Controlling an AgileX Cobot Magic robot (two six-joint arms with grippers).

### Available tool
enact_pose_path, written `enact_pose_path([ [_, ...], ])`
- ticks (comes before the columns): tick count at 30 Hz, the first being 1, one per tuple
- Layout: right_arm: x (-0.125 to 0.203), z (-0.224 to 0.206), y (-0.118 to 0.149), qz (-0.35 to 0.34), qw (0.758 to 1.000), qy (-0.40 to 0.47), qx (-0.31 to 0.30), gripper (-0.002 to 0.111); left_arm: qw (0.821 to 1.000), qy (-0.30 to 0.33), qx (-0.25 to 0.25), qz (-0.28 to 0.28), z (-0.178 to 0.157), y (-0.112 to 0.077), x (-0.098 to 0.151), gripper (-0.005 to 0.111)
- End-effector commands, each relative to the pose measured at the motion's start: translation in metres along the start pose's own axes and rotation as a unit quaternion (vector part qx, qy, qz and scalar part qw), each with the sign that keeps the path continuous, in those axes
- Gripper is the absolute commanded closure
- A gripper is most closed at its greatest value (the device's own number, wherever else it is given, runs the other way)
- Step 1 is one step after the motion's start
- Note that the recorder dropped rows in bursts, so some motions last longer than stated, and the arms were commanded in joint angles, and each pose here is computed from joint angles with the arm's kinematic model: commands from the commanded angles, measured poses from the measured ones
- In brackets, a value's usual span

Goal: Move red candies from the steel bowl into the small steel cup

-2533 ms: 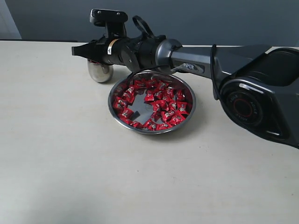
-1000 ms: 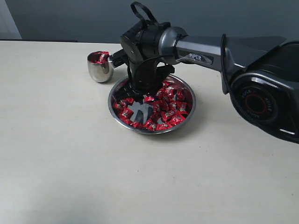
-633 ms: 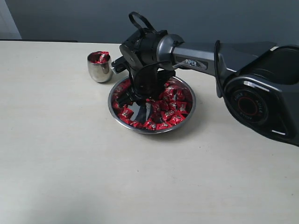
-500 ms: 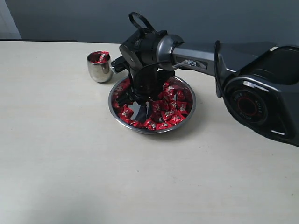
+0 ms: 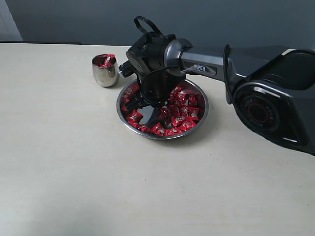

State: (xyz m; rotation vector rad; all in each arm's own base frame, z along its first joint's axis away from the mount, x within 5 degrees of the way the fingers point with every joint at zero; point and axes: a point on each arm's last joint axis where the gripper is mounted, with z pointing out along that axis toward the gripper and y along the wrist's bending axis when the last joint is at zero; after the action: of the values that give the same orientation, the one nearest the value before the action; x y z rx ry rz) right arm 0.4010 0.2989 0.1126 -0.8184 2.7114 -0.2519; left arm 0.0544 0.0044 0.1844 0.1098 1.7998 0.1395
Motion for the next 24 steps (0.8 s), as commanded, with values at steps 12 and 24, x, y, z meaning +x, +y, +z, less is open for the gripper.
enact_pose_path([
  [12,0.006,-0.038,-0.012,0.008,0.999,0.043,0.001,0.108,1.0,-0.006,0.0,-0.002,0.0,0.0,-0.001,0.106],
  [24,0.01,-0.034,-0.008,-0.025,0.998,0.063,-0.015,0.066,1.0,-0.006,0.0,-0.002,0.0,0.0,-0.001,0.106],
])
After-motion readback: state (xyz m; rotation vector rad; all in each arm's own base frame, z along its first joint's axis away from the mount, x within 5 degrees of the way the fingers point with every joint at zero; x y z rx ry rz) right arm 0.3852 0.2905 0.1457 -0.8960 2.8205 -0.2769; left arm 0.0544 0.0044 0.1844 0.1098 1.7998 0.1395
